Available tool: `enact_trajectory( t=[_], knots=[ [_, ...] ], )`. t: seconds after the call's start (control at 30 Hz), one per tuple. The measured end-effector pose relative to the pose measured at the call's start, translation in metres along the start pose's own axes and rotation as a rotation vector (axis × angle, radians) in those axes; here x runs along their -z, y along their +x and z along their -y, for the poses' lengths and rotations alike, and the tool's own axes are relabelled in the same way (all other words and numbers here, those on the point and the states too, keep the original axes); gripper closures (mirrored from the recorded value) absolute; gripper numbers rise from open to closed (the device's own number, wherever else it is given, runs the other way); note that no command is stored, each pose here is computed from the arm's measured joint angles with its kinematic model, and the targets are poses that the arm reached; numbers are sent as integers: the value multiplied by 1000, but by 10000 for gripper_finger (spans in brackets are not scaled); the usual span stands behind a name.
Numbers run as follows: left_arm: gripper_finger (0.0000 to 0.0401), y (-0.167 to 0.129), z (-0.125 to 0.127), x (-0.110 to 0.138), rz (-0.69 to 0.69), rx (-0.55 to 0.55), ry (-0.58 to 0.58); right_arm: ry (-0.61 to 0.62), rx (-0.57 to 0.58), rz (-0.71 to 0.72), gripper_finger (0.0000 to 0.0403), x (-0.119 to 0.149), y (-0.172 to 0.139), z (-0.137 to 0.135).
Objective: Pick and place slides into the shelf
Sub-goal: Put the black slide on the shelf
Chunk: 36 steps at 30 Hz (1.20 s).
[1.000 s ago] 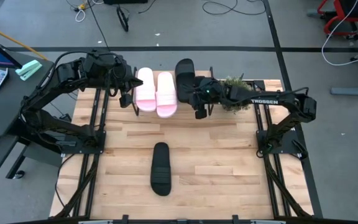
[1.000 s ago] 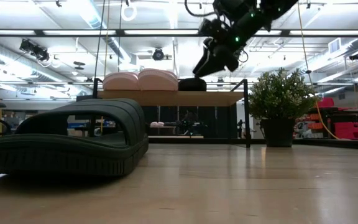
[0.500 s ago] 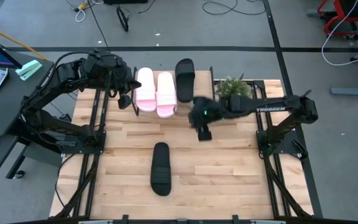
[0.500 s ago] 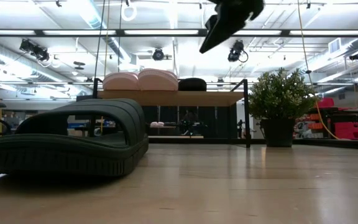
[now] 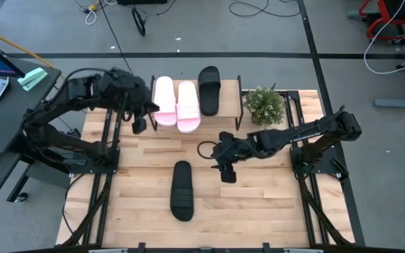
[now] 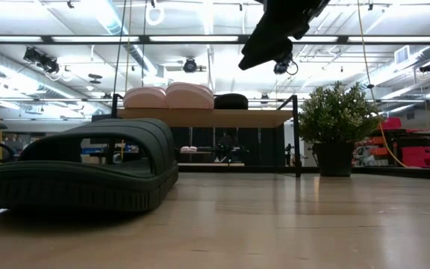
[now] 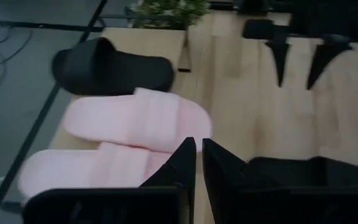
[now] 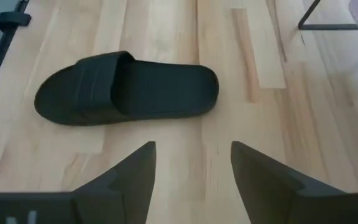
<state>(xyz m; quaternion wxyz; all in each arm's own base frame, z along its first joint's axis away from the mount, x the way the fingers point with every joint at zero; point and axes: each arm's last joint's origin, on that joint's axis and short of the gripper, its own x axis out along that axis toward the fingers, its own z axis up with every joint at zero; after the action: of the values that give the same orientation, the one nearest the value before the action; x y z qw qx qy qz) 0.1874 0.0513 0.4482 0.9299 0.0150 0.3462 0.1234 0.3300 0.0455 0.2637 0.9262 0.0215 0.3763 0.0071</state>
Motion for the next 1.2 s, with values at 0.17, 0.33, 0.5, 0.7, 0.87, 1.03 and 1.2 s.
enact_trajectory(
  t=[0.17, 0.33, 0.5, 0.7, 0.87, 1.03, 1.2],
  knots=[
    [365, 20, 15, 29, -3, 42, -1, -70, 108, 25, 189, 0, 2, 4],
    [361, 46, 29, 75, -26, 75, -64, -57, 150, 56, 189, -4, 2, 14],
    [368, 67, 46, 119, 28, 132, -130, -84, 221, 55, 189, -5, 4, 25],
    [371, 76, 65, 151, 87, 229, -192, -6, 123, 73, 189, -7, 5, 33],
    [365, 78, 80, 165, 109, 298, -205, 69, -38, 73, 189, -6, 24, 29],
    [369, 79, 93, 172, 133, 310, -185, 94, -137, 52, 189, 1, 57, 18],
    [376, 75, 102, 174, 139, 314, -185, 72, -202, 50, 189, 10, 87, 3]
  ],
)
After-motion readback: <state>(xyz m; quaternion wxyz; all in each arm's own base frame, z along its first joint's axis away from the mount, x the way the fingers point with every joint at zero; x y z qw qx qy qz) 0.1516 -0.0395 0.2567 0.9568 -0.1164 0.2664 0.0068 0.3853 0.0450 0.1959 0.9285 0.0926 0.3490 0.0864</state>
